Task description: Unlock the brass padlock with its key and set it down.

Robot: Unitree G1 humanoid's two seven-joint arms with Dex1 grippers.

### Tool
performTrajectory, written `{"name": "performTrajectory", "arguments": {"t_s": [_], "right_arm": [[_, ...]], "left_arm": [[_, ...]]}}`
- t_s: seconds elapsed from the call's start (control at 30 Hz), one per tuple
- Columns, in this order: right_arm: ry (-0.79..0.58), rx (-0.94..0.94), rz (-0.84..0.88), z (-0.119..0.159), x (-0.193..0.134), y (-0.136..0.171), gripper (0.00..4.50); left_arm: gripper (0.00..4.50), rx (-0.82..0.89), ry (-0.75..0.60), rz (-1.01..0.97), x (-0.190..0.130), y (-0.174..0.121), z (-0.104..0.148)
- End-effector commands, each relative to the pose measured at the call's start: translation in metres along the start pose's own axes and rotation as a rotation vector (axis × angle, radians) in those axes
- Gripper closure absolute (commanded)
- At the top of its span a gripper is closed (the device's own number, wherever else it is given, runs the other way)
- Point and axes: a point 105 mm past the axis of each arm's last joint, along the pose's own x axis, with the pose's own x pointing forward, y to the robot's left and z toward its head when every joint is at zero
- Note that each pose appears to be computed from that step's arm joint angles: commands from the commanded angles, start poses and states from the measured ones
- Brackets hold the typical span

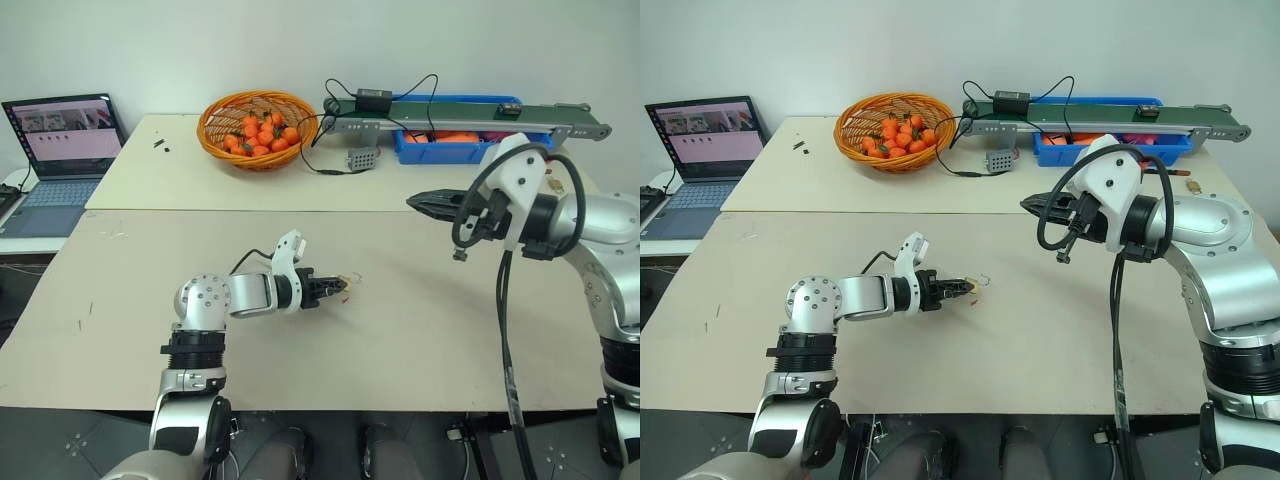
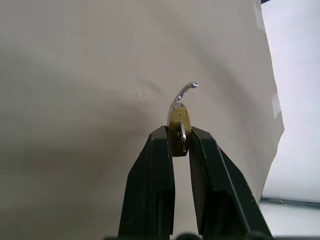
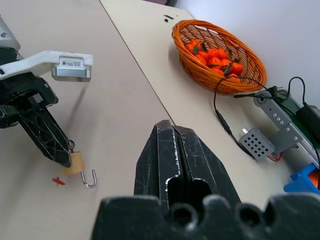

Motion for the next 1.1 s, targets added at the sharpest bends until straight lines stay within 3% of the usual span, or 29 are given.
{"name": "performTrajectory", "arguments": {"t_s": [0.03, 0.4, 0.43, 0.8, 0.83, 1.1], "right_arm": [[-0.034, -0.045, -0.037, 0.017, -0.007, -0.007, 4.44], [-0.069, -0.027, -0.042, 0.024, -0.004, -0.007, 4.44], [-0.073, -0.023, -0.043, 0.025, -0.004, -0.007, 4.49], [-0.067, -0.020, -0.037, 0.021, -0.002, -0.006, 4.50], [-0.066, -0.020, -0.036, 0.021, -0.002, -0.006, 4.50], [-0.067, -0.022, -0.028, 0.019, 0.000, -0.007, 4.50]], "left_arm": [[4.47, -0.044, 0.010, -0.008, -0.001, 0.003, -0.008], [4.47, -0.110, 0.044, 0.058, 0.002, 0.019, -0.025], [3.97, -0.109, 0.044, 0.063, 0.001, 0.021, -0.025], [0.24, -0.032, -0.012, 0.177, -0.035, 0.042, -0.007], [0.04, -0.010, -0.016, 0.197, -0.042, 0.044, -0.004], [0.04, 0.209, -0.025, 0.321, -0.091, 0.053, 0.022]]}}
